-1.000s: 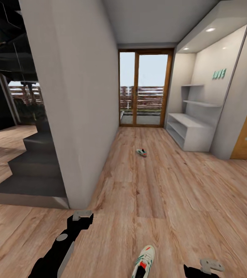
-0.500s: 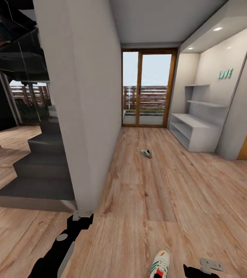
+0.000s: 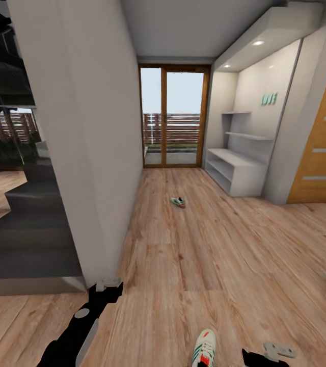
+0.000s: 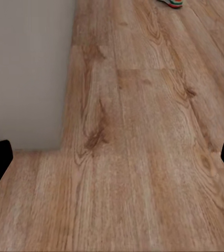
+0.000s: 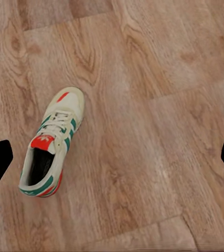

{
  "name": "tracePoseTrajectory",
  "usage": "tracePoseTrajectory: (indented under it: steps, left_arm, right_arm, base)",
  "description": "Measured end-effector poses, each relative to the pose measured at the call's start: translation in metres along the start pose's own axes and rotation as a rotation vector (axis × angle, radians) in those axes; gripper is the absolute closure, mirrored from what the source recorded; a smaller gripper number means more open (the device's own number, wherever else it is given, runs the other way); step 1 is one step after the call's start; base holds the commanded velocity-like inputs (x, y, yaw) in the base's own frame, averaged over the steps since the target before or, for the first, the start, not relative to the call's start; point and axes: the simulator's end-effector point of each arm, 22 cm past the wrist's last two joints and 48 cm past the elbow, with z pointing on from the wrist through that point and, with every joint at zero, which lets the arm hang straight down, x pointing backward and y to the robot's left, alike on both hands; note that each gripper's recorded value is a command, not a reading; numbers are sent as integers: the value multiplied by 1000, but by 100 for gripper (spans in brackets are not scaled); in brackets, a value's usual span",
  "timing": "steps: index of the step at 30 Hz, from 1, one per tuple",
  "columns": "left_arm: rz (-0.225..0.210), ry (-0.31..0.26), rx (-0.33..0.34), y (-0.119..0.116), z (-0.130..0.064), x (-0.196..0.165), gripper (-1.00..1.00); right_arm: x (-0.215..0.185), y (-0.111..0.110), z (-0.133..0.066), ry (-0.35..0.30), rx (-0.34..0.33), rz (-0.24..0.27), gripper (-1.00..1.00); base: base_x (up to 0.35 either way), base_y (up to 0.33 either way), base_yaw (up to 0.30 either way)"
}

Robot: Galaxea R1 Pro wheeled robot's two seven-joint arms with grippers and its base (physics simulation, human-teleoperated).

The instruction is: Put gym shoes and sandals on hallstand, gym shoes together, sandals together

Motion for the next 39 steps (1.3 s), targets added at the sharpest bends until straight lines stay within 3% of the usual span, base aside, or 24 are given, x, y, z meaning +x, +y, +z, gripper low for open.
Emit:
tracePoseTrajectory:
  steps: [9, 39]
  left_arm:
    - [0, 0, 0, 0, 0, 0, -100]
    - [0, -1, 0, 0, 0, 0, -100]
  right_arm:
    - [0, 0, 0, 1, 0, 0, -100]
    - [0, 0, 0, 0, 0, 0, -100]
  base:
    - [18, 64, -265]
    - [118, 269, -9]
